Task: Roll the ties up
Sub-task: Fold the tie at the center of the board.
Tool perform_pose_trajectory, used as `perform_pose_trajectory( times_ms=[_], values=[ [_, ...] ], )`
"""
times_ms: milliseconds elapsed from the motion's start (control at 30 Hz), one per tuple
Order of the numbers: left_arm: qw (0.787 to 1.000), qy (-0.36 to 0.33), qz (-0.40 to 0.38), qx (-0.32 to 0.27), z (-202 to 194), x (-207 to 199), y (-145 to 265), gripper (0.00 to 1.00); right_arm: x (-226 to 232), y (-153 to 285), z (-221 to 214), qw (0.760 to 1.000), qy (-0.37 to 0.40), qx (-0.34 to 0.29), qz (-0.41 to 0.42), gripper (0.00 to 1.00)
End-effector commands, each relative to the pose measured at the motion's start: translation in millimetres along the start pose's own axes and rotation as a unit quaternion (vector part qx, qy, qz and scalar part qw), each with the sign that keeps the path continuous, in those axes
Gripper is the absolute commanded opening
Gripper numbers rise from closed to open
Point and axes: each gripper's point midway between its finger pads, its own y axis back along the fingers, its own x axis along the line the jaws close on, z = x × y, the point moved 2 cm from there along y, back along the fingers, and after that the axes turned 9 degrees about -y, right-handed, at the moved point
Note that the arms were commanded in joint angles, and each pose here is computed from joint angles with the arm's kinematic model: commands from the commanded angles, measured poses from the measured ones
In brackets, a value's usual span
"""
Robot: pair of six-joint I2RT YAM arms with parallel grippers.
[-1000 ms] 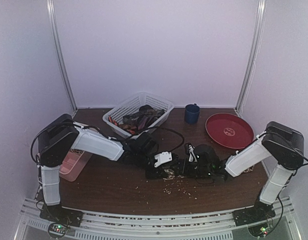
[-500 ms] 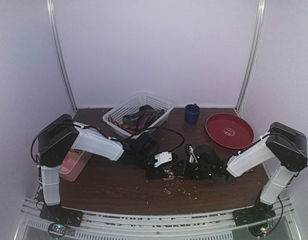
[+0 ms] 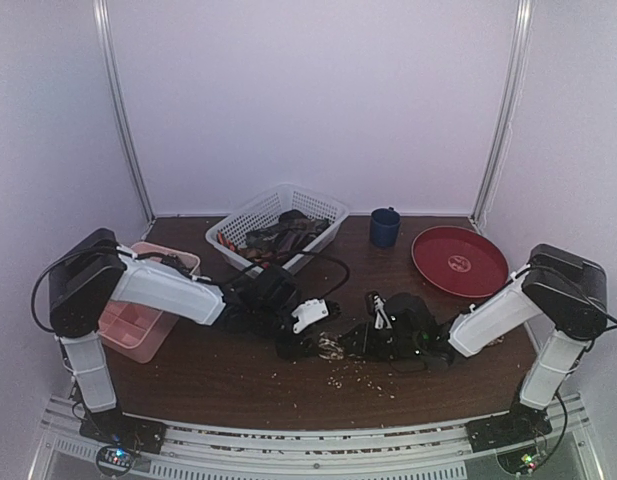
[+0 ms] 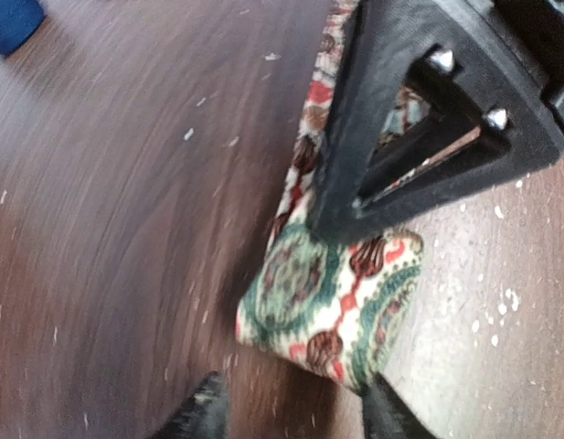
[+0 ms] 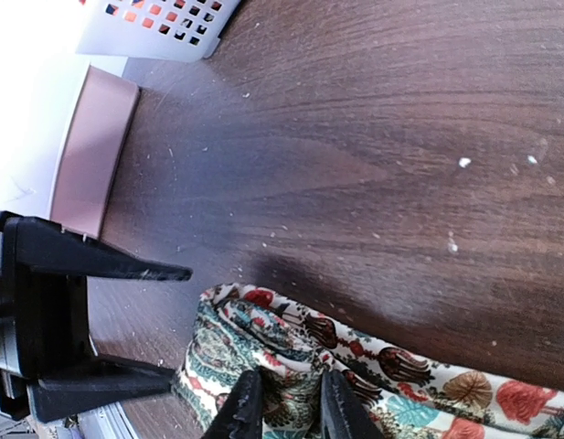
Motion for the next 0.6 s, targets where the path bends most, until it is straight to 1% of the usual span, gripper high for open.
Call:
perform_pose_trajectory(
  times_ms=[0, 100, 200, 267, 400, 567],
  values=[
    [0.996, 0.080, 0.042, 0.012, -18, 7, 18, 0.43, 8, -7, -1, 1.000, 0.019, 0.005, 0.007, 0.23],
    [0.994, 0.106, 0.036, 0.005, -27, -1, 23, 0.36, 8, -8, 0, 1.000, 0.022, 0.005, 0.007, 0.23],
    [0.992, 0.122, 0.035, -0.008, -32, -7, 28, 0.34, 8, -10, 1, 1.000, 0.027, 0.004, 0.003, 0.23],
    [0.990, 0.134, 0.044, -0.014, -32, -5, 30, 0.27, 9, -11, 2, 0.999, 0.035, 0.004, 0.001, 0.23],
    [0.986, 0.151, 0.055, -0.034, -21, 3, 29, 0.14, 9, -15, 6, 0.999, 0.053, -0.003, -0.010, 0.23],
    [0.982, 0.166, 0.045, -0.080, 2, 8, 29, 0.10, 9, -18, 8, 0.998, 0.059, -0.003, -0.016, 0.23]
  ],
)
